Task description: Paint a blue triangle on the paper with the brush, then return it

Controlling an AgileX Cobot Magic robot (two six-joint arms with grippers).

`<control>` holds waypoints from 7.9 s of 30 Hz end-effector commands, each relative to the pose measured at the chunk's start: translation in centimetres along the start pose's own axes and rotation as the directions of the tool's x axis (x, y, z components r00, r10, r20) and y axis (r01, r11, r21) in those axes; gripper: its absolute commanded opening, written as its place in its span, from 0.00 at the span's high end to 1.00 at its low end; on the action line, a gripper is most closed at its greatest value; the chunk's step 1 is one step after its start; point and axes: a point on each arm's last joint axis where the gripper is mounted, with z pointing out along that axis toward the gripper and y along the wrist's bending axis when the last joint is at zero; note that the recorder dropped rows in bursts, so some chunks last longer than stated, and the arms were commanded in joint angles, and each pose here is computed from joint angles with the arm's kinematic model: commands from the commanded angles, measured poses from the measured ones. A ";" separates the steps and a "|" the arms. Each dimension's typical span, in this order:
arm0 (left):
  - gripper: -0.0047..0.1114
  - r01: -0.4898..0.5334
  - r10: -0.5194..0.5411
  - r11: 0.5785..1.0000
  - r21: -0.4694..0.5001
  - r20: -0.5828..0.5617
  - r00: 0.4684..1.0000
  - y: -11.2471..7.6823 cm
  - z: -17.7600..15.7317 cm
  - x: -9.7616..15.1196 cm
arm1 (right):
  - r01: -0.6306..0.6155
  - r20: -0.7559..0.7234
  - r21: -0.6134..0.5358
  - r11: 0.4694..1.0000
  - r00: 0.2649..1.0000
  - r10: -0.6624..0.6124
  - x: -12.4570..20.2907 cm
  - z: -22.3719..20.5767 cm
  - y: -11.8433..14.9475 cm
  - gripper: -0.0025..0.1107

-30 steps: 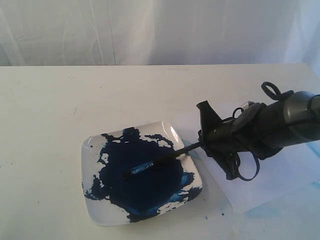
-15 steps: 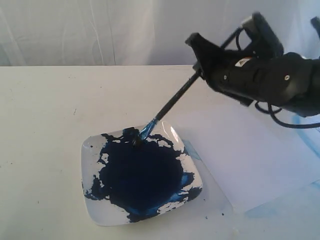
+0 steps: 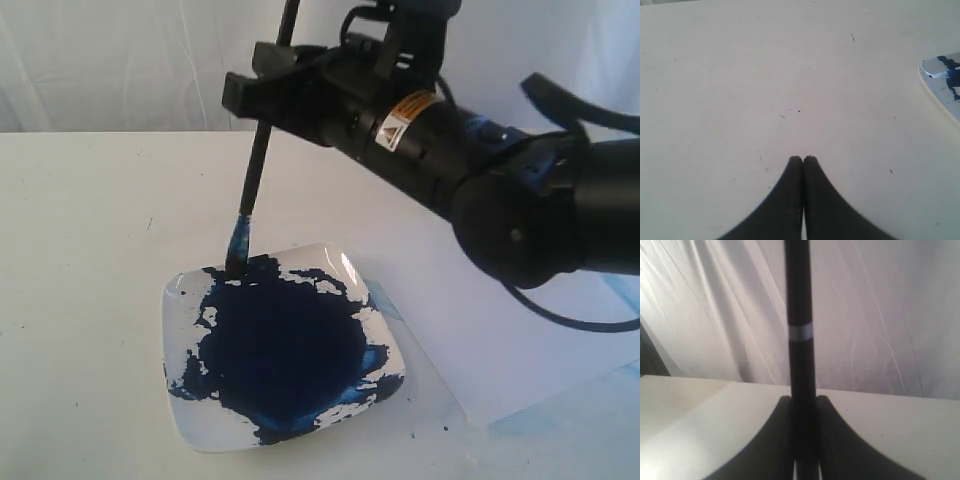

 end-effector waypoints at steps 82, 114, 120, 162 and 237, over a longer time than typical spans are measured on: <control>0.96 0.004 -0.004 1.000 0.000 0.002 1.000 0.0 0.0 0.1 | 0.197 0.075 0.004 0.980 0.978 -0.197 0.9 -2.6 -0.5 0.98; 0.96 0.002 -0.002 1.000 -0.004 0.045 0.999 0.0 0.0 -0.3 | 0.121 0.052 -0.367 0.922 0.993 -0.109 -5.5 -6.6 -1.5 0.98; 0.96 0.002 -0.001 1.000 -0.008 0.076 0.997 0.1 0.0 -0.6 | 0.195 0.064 -0.487 0.851 0.980 -0.188 -7.9 -6.8 -1.3 0.98; 0.96 0.443 -0.450 0.893 0.081 0.168 0.877 0.4 -1.2 -8.5 | 0.157 -0.079 -0.500 0.852 0.971 -0.225 1.4 0.4 -7.7 0.98; 0.96 0.183 0.029 0.348 0.920 -0.206 0.978 -11.7 4.1 -14.9 | 0.281 0.154 -0.179 0.943 0.954 -0.256 -9.5 -5.5 -10.1 0.98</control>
